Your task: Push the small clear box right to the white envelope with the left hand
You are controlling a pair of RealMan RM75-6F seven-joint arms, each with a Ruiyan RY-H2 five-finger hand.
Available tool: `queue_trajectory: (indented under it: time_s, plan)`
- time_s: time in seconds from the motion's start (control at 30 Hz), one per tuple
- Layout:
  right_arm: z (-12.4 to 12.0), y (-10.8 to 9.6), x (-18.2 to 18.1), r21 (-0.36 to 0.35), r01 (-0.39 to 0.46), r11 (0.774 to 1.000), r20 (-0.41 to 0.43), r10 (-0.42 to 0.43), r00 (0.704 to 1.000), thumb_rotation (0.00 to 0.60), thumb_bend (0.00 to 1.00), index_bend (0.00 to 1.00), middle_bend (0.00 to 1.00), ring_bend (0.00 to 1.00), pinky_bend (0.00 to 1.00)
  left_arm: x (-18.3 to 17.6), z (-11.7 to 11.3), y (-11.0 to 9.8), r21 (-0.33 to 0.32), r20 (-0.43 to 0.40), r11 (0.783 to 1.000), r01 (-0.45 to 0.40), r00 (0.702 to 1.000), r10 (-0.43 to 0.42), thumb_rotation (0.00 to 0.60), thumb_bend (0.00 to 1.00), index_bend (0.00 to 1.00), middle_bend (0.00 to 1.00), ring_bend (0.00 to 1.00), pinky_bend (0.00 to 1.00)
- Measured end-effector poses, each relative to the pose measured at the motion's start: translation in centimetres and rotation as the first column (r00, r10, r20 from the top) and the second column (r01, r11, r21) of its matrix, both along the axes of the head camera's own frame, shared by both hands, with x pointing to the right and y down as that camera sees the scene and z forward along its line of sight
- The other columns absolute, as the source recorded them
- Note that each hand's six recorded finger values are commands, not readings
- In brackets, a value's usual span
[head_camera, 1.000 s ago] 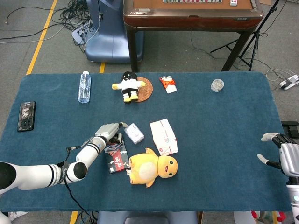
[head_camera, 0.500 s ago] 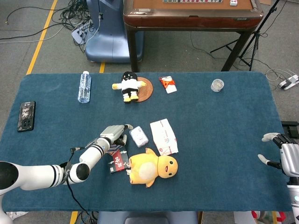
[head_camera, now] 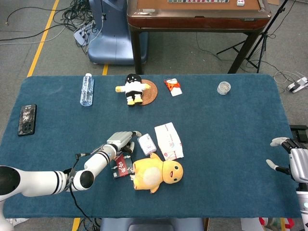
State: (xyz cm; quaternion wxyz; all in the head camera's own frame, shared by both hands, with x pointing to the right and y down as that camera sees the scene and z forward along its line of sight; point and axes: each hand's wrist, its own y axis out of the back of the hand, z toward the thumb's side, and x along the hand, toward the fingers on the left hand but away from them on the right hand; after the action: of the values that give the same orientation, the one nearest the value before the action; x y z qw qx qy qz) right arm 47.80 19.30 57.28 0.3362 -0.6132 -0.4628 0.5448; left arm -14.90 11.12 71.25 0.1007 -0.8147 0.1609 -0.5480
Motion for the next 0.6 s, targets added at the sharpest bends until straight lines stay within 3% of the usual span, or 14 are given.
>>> queue_trajectory:
  time_s: [0.6]
  plan:
    - [-0.27,0.13,0.03,0.005,-0.002,1.0,-0.001,0.002,1.0,0.6,0.0,0.45,0.37,0.29,0.4,0.99,-1.05,0.72,-0.004,-0.062,0.998,-0.057,0.997,0.056,0.6,0.74,0.17,1.0,1.0,1.0]
